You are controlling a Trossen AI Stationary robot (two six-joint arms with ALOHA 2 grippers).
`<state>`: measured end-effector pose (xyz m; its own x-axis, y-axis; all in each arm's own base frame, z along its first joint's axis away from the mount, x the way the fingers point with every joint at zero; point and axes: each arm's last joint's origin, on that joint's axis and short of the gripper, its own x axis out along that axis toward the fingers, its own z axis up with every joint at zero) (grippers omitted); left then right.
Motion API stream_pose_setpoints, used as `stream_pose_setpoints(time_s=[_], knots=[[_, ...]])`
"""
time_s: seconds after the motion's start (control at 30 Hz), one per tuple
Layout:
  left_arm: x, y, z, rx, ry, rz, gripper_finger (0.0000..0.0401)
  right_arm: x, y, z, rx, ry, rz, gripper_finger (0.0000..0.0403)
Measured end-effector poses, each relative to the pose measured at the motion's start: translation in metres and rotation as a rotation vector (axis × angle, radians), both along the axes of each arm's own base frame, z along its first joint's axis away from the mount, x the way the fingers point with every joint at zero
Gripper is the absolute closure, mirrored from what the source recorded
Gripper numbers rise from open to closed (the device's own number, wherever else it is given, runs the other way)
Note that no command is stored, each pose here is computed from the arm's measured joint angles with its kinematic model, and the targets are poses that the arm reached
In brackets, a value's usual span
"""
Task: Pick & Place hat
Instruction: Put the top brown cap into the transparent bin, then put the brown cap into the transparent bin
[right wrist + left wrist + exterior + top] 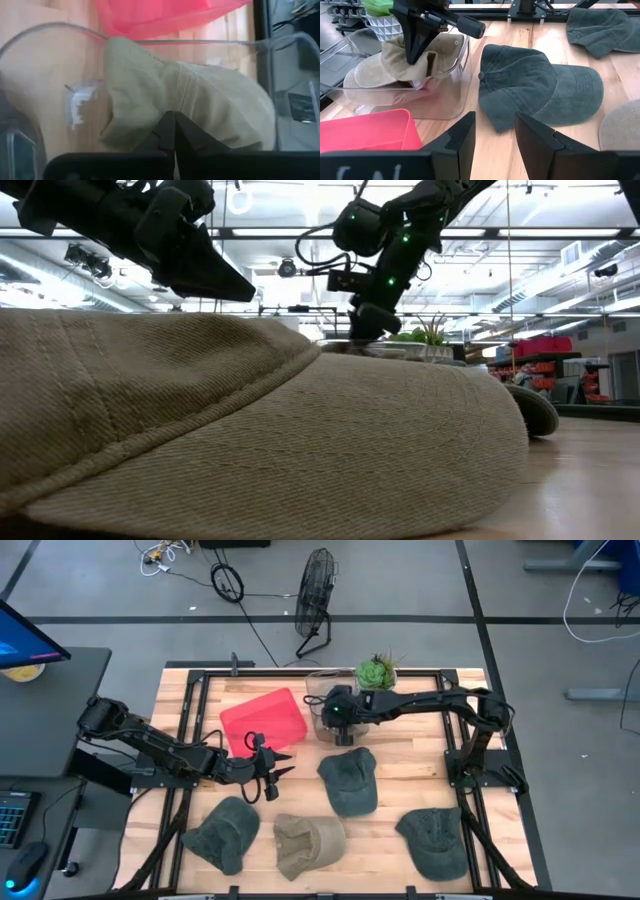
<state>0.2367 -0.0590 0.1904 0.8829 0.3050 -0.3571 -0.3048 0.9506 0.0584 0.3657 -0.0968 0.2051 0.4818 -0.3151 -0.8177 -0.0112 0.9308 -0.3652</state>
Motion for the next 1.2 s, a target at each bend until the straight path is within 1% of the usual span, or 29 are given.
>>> stream_pose_setpoints(time_s=[0.1,0.17,0.27,0.43,0.53,0.67,0.8,0.9,1.0,1.03,1.1,1.2], knots=[[0.0,0.0,0.0,-0.004,-0.002,0.002,0.0261,0.0,-0.005,-0.008,0.068,0.008,0.006,0.04],[0.0,0.0,0.0,-0.021,-0.006,0.009,0.0261,0.002,-0.009,-0.016,0.094,0.021,0.007,0.04],[0.0,0.0,0.0,-0.022,-0.005,0.009,0.0261,0.004,-0.014,-0.028,0.114,0.044,0.006,0.04],[0.0,0.0,-0.001,-0.02,-0.001,0.009,0.0261,0.006,-0.015,-0.029,0.109,0.032,0.012,0.0399],[0.0,0.0,-0.001,-0.021,-0.001,0.009,0.0261,0.004,-0.013,-0.022,0.096,0.043,0.009,0.0393],[0.0,0.0,-0.001,-0.021,-0.001,0.009,0.0261,0.003,-0.008,0.007,0.093,0.042,0.018,0.0373],[0.0,0.0,-0.001,-0.021,-0.001,0.009,0.0261,0.0,0.001,0.029,0.126,0.091,0.008,0.0341],[0.0,0.0,-0.001,-0.027,-0.003,0.012,0.0261,-0.001,0.015,0.054,0.134,0.084,0.016,0.0312],[0.0,0.0,-0.001,-0.051,-0.009,0.015,0.0261,0.0,0.045,0.068,0.148,0.113,0.074,0.0286],[0.0,-0.001,-0.001,-0.059,-0.007,-0.003,0.0261,0.002,0.057,0.071,0.156,0.111,0.094,0.0277],[0.0,-0.003,-0.001,-0.072,0.009,-0.075,0.0261,0.004,0.081,0.077,0.172,0.09,0.124,0.0261],[0.0,-0.01,-0.001,-0.081,0.035,-0.245,0.0261,0.002,0.119,0.079,0.195,0.084,0.173,0.0239]])
